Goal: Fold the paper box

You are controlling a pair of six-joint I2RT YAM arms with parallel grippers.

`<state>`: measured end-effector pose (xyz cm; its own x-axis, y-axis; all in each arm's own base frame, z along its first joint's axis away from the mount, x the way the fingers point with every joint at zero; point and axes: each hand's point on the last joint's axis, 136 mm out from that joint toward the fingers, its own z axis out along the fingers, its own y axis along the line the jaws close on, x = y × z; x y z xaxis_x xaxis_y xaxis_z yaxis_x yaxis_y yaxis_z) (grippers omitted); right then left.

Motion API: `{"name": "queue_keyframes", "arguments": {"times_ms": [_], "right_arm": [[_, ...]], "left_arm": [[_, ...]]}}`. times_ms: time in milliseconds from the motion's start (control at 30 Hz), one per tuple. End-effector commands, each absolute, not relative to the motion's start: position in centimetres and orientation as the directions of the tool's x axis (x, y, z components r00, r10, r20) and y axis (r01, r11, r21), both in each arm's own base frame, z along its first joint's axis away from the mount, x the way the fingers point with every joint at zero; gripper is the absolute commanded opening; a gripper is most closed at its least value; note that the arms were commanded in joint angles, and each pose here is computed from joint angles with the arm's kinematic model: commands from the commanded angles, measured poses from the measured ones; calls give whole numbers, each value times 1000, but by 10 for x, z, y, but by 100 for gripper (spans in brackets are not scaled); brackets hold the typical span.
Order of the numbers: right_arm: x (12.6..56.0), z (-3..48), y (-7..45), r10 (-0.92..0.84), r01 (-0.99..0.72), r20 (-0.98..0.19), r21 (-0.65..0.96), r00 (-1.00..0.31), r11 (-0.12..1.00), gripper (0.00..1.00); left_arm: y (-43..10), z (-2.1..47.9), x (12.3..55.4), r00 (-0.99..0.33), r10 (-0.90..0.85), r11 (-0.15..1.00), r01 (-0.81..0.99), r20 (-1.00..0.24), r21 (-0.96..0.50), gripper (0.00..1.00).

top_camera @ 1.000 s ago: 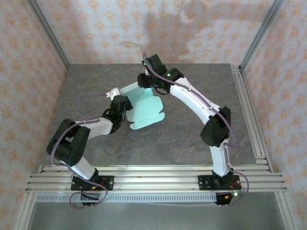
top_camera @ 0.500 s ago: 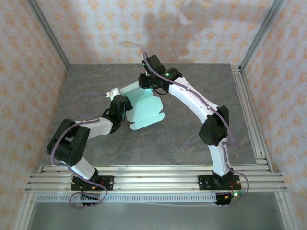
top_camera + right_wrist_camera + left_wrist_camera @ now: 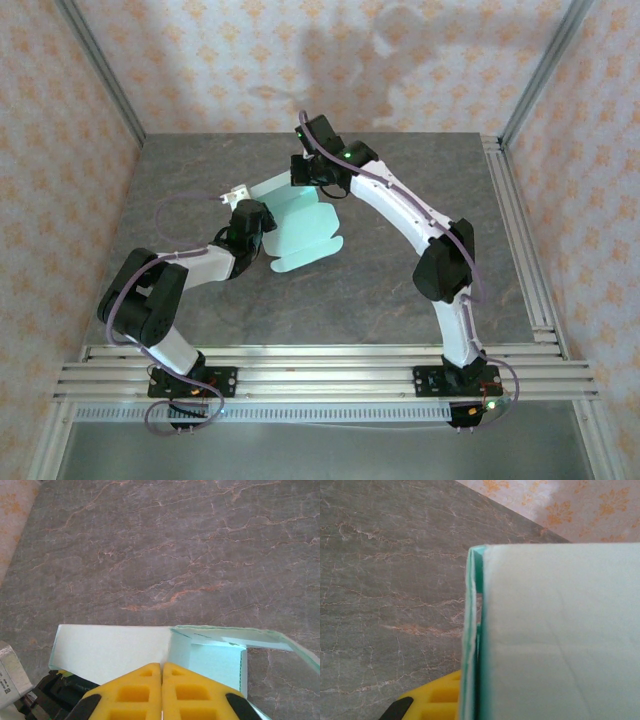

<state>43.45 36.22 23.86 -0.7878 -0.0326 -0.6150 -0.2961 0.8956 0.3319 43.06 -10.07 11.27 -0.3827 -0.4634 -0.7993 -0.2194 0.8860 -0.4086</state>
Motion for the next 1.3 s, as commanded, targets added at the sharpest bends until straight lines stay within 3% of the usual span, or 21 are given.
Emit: {"name": "queue_keyframes", "arguments": {"times_ms": [0, 67, 133, 200, 400, 500, 567, 633, 833, 1067, 1267], "right_arm": [[436, 245, 362, -27, -295, -618, 336, -786, 894, 13], [437, 244, 361, -25, -293, -618, 336, -786, 895, 27], [438, 244, 362, -20, -290, -616, 341, -787, 894, 29], [437, 242, 365, -23, -296, -611, 350, -791, 888, 29], [436, 245, 368, -23, -309, -610, 367, -792, 878, 12], [435, 250, 366, -25, -314, -622, 359, -783, 879, 12], [435, 254, 363, -23, -313, -633, 351, -774, 882, 19], [435, 261, 360, -18, -315, -649, 344, -760, 884, 32], [419, 293, 354, -35, -416, -732, 346, -680, 841, 39], [403, 327, 294, 69, -434, -822, 367, -565, 823, 42], [408, 319, 237, 163, -472, -790, 503, -592, 724, 42]], "left_arm": [[-102, 140, 436, -324, -483, 875, -202, -814, -439, 0], [-102, 140, 436, -324, -482, 876, -203, -814, -438, 0], [-102, 140, 435, -323, -482, 876, -204, -814, -438, 0], [-102, 140, 435, -323, -482, 876, -204, -814, -438, 0], [-102, 139, 435, -326, -480, 877, -206, -814, -434, 0], [-101, 139, 435, -325, -480, 877, -207, -815, -434, 0], [-101, 137, 434, -329, -479, 877, -210, -814, -431, 0], [-101, 138, 434, -327, -480, 877, -210, -814, -432, 0], [-101, 135, 435, -352, -462, 887, -216, -814, -409, 0], [-113, 130, 436, -422, -440, 896, -149, -793, -418, 0], [-139, 139, 434, -492, -373, 902, 6, -787, -431, 0]]}}
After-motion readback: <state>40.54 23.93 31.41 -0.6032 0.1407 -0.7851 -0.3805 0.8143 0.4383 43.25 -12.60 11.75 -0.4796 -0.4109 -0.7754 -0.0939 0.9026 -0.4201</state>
